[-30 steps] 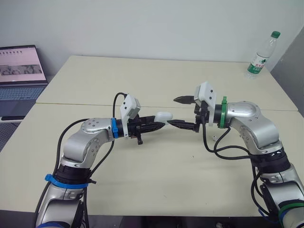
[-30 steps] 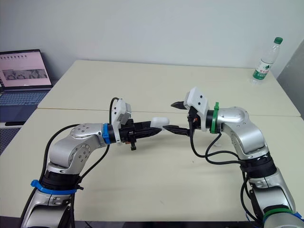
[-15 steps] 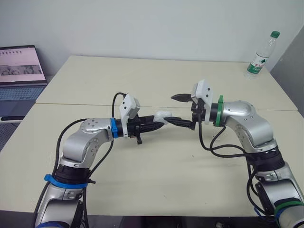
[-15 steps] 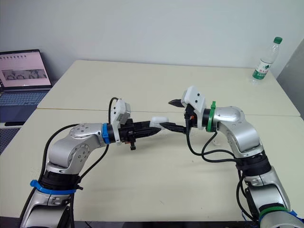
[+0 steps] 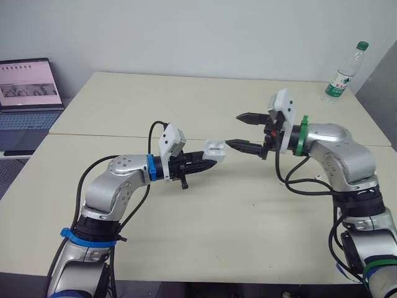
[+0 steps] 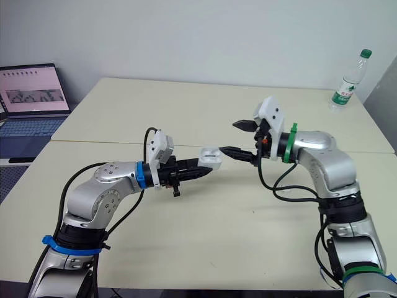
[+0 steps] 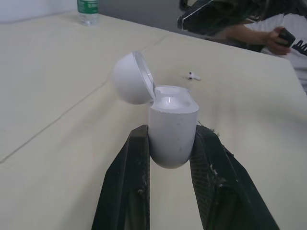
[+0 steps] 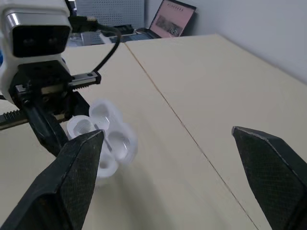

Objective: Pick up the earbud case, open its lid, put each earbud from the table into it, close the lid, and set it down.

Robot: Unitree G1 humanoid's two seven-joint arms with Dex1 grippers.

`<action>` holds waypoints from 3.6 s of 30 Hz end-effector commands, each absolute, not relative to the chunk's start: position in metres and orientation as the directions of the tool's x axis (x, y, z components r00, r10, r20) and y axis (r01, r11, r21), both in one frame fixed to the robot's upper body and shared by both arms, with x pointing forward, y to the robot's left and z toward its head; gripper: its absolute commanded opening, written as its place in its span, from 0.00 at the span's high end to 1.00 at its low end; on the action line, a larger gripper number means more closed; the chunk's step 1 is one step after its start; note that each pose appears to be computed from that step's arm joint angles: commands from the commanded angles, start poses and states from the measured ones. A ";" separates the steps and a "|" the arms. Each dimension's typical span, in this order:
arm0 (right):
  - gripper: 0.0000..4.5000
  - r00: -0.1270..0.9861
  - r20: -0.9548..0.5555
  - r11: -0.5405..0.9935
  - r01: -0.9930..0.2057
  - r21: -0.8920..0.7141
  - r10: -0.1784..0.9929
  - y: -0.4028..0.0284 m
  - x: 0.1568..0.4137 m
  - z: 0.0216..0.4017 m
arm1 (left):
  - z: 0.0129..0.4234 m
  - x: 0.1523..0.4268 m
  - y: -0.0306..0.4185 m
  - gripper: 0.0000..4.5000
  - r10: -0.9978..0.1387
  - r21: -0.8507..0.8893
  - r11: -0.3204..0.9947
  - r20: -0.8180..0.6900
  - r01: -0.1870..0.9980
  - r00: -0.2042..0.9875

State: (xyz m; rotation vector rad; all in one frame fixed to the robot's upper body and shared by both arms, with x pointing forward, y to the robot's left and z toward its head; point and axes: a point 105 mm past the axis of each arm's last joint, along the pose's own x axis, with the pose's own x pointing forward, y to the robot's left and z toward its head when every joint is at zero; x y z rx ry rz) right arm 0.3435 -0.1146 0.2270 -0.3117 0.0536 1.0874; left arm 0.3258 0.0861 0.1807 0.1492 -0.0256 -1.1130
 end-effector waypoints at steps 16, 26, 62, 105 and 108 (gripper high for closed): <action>0.01 0.516 -0.592 0.520 -0.834 -0.183 0.620 -0.214 0.333 0.119 | 0.189 0.330 0.090 0.83 -0.621 0.240 0.783 0.260 0.574 0.739; 0.01 0.552 -0.588 0.546 -0.811 -0.211 0.592 -0.219 0.338 0.099 | 0.193 0.331 0.094 0.83 -0.626 0.252 0.779 0.249 0.574 0.739; 0.91 0.337 -0.926 0.369 -0.893 -0.258 0.169 -0.390 0.261 0.106 | 0.210 0.334 0.084 0.83 -0.582 0.262 0.813 0.355 0.520 0.732; 0.54 0.230 -0.966 0.410 -0.898 -0.162 0.122 -0.400 0.254 0.092 | 0.206 0.330 0.084 0.83 -0.586 0.264 0.810 0.330 0.524 0.740; 0.58 0.230 -0.965 0.410 -0.898 -0.161 0.126 -0.399 0.254 0.091 | 0.206 0.330 0.084 0.83 -0.589 0.266 0.808 0.329 0.526 0.738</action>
